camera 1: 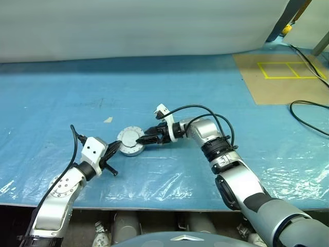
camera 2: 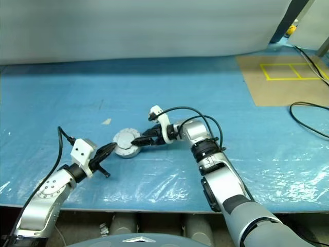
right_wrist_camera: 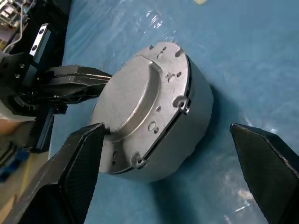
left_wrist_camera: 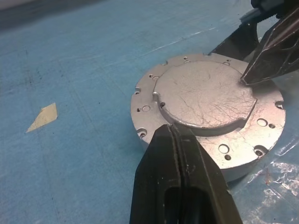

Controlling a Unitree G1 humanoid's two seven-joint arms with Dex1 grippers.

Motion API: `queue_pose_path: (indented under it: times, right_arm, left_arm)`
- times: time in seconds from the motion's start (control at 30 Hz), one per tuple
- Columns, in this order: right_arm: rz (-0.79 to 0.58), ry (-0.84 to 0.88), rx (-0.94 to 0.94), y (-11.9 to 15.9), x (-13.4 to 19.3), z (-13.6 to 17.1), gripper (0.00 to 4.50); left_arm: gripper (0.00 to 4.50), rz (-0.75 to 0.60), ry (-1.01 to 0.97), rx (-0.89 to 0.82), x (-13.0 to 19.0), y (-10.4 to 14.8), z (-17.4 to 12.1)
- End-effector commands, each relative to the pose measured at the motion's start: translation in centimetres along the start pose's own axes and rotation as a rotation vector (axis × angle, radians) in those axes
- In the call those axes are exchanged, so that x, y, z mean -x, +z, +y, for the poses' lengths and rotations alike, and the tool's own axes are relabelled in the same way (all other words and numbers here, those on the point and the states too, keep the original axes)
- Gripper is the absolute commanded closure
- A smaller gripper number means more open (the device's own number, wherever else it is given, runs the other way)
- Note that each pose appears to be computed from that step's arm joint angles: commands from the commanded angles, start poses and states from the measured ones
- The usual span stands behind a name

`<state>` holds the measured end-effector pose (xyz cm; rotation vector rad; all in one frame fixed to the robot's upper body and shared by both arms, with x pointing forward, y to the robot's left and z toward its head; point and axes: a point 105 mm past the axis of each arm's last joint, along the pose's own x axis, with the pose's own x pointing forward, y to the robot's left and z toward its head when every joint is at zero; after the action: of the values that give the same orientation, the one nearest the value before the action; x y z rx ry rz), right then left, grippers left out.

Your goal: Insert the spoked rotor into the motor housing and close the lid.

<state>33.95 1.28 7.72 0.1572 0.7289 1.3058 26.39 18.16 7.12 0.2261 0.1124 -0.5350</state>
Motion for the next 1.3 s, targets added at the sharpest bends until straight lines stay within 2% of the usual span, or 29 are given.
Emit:
queue_pose_path:
  times: [0.03,0.37,0.47,0.63,0.8,0.97,1.1,1.3]
  right_arm:
    - [0.05,0.014,-0.087,-0.3,0.1,0.6,0.02]
    - [-0.017,0.126,-0.453,-0.2,-2.2,2.8,0.02]
    - [-0.055,0.131,-0.538,0.0,-2.3,2.7,0.61]
    - [-0.092,0.144,-0.586,0.5,-2.0,2.6,2.3]
    - [-0.112,0.146,-0.603,0.8,-1.8,2.5,3.35]
    - [-0.089,0.126,-0.61,0.2,-2.1,2.4,3.35]
    - [-0.101,0.107,-0.595,0.2,-2.0,2.1,3.35]
    - [-0.382,0.187,-0.704,4.5,-0.4,1.4,3.35]
  left_arm:
    - [4.5,0.043,-0.016,0.007,0.1,-1.0,-0.4]
    - [4.5,0.034,-0.016,0.004,-0.2,-1.0,-0.4]
    - [4.5,0.035,-0.011,0.001,-0.1,-1.0,-0.3]
    - [4.5,0.037,-0.008,0.0,0.0,-1.1,-0.2]
    - [4.5,0.033,-0.009,-0.001,-0.2,-1.0,-0.2]
    - [4.5,0.022,-0.003,0.009,-0.4,-0.9,0.0]
    - [4.5,-0.113,0.119,0.167,-0.2,1.0,1.9]
    - [4.5,-0.292,0.281,0.438,2.1,2.3,4.9]
